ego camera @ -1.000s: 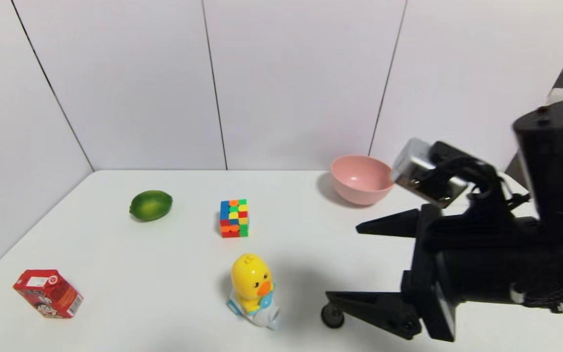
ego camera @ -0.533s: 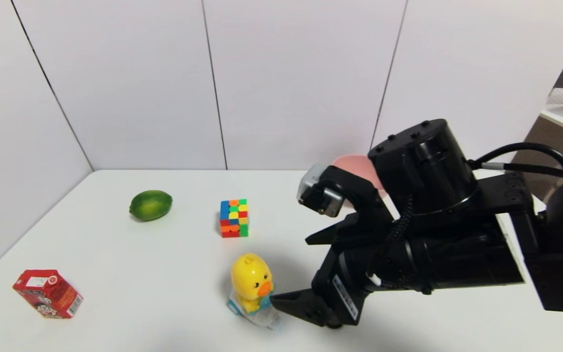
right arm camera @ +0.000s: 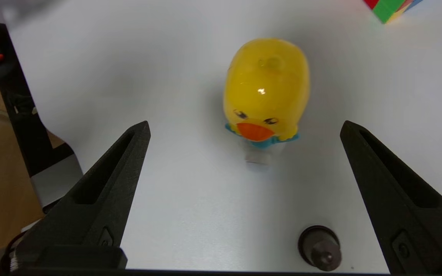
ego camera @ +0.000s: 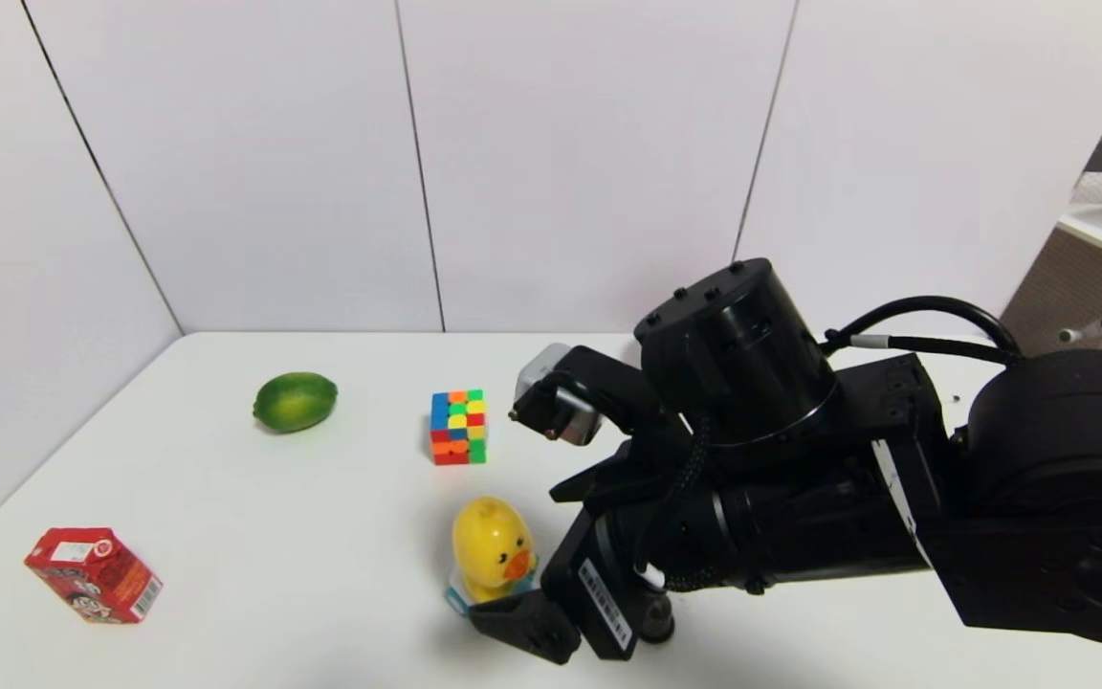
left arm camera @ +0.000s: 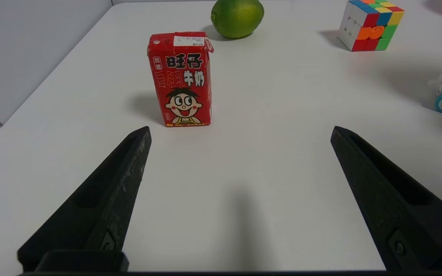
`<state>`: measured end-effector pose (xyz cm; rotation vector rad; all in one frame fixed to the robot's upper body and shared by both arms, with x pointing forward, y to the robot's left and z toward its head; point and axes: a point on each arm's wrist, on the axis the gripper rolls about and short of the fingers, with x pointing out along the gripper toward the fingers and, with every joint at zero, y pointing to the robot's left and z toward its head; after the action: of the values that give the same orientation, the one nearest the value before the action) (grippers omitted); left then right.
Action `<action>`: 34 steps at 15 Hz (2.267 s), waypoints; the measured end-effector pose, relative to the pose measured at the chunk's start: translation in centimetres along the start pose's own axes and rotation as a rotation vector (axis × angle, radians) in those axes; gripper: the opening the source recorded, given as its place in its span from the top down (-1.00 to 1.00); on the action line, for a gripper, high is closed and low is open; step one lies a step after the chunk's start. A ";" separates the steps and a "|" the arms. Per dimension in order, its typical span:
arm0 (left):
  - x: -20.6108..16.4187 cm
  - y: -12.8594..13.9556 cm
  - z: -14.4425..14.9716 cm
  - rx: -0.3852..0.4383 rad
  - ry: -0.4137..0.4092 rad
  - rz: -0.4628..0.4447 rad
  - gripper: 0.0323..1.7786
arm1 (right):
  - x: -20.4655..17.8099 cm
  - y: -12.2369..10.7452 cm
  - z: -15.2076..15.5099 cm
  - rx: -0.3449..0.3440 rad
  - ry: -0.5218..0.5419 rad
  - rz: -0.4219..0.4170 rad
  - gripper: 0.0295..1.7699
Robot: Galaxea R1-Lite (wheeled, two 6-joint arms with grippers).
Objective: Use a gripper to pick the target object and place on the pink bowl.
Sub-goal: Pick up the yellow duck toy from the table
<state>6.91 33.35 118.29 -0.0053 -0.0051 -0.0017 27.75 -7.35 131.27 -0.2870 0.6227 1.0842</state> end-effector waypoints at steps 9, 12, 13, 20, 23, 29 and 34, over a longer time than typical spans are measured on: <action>0.0 0.0 0.0 0.000 0.000 0.000 -0.90 | 2.5 0.8 -2.1 -0.020 -0.023 -0.080 -0.93; 0.0 0.0 0.0 0.000 0.000 0.000 -0.90 | 4.3 0.9 -2.4 0.027 -0.066 -0.186 -0.93; 0.0 0.0 0.0 0.000 0.000 0.000 -0.90 | 4.8 0.9 -2.6 0.034 -0.061 -0.201 -0.93; 0.0 0.0 0.0 0.000 0.000 0.000 -0.90 | 6.1 0.9 -3.0 0.075 -0.084 -0.203 -0.93; 0.0 0.0 0.0 0.000 0.000 0.000 -0.90 | 6.5 0.7 -2.9 0.076 -0.112 -0.210 -0.93; 0.0 0.0 0.0 0.000 0.000 0.000 -0.90 | 7.2 0.6 -3.3 0.078 -0.126 -0.236 -0.90; 0.0 0.0 0.0 0.000 0.000 0.000 -0.90 | 7.7 0.4 -3.7 0.077 -0.115 -0.239 -0.03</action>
<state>6.91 33.35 118.30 -0.0053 -0.0055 -0.0017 28.63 -3.37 123.74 -0.2239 0.5117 0.8386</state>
